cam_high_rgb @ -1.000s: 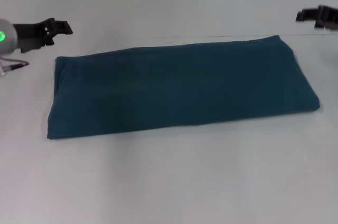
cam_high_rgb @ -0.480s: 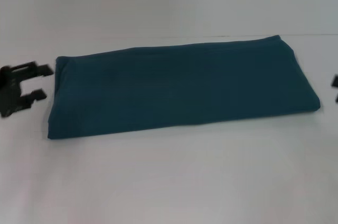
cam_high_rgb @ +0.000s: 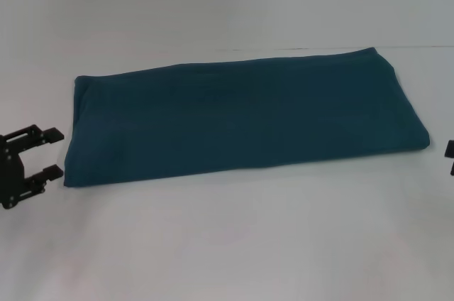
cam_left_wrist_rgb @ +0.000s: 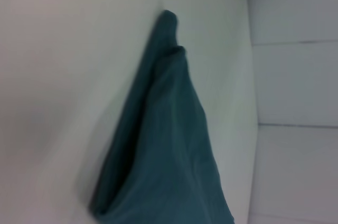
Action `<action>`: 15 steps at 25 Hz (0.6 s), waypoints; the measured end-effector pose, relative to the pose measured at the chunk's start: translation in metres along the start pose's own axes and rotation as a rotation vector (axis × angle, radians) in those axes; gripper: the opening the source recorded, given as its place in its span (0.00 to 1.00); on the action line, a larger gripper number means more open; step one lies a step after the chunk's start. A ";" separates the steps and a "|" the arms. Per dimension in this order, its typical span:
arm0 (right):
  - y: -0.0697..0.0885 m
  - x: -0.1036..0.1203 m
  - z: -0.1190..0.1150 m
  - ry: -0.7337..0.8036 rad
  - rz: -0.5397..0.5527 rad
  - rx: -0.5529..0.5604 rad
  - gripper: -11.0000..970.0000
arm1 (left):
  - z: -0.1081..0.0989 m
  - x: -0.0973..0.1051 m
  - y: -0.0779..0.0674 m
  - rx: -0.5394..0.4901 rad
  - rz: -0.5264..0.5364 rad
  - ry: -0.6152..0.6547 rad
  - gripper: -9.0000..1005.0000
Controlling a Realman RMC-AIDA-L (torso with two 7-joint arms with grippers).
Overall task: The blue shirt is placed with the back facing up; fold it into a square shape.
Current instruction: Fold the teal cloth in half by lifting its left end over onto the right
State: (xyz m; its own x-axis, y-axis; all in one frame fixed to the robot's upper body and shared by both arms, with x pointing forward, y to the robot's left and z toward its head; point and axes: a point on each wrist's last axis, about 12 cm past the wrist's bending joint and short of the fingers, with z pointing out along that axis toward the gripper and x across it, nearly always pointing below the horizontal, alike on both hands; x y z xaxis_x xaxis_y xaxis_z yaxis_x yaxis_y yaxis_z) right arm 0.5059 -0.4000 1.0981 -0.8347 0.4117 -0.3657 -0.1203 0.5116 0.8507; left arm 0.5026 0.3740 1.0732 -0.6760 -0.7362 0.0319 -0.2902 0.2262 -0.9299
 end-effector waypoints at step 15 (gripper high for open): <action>0.000 0.002 0.006 -0.001 -0.009 -0.011 0.76 | 0.020 0.004 0.023 -0.074 -0.088 -0.081 0.70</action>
State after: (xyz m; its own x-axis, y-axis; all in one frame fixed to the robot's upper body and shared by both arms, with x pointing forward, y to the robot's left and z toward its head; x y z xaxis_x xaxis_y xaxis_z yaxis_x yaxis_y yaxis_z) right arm 0.5079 -0.3947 1.0954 -0.8329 0.4084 -0.3735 -0.1333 0.5068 0.8517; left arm 0.5065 0.3632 1.0446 -0.5895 -0.8039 0.0791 -0.3969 0.2031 -0.8951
